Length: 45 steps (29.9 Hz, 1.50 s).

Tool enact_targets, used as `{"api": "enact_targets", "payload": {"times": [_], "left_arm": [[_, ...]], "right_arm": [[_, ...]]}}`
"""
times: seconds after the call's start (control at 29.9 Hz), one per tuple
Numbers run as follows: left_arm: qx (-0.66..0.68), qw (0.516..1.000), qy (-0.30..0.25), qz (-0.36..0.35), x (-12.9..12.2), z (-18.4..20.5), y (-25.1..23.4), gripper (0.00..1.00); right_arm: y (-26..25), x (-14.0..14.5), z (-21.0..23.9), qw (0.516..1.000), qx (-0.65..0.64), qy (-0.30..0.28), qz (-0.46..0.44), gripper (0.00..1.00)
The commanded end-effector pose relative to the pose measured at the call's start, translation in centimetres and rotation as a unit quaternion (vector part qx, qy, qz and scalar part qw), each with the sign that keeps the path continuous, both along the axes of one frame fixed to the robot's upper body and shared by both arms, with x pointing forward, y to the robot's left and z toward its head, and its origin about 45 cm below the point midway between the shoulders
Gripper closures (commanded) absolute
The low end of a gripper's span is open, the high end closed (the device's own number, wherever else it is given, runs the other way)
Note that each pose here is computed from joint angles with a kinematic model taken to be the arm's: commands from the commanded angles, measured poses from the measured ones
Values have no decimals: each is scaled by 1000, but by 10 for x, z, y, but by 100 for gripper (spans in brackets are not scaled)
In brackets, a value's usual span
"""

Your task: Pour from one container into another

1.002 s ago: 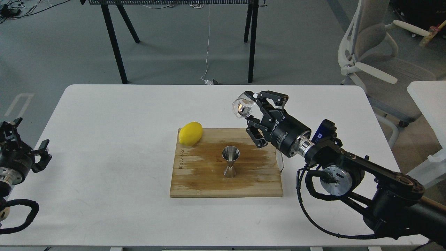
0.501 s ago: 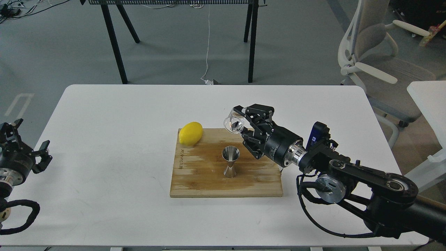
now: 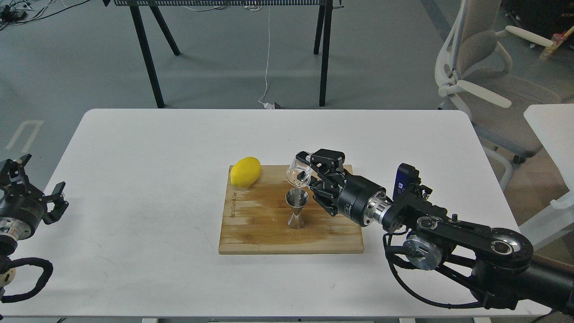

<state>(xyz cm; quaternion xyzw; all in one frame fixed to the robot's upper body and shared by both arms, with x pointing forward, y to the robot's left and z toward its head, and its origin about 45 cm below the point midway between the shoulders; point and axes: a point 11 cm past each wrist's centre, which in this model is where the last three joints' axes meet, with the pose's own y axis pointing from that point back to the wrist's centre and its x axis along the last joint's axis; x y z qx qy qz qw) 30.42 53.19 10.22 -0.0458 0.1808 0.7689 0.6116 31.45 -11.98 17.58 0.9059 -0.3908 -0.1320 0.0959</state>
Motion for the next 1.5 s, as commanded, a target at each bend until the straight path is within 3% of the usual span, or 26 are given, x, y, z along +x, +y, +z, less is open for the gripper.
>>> {"api": "enact_targets", "payload": {"times": [0.0,1.47], "left_arm": [[0,1000,0,1,0,0,0,0],[0,1000,0,1,0,0,0,0]], "right_arm": [[-6,1,-1,1000,-10,-4,-2,67],[-10,0,-5,992,-100,-53,61,67]]}}
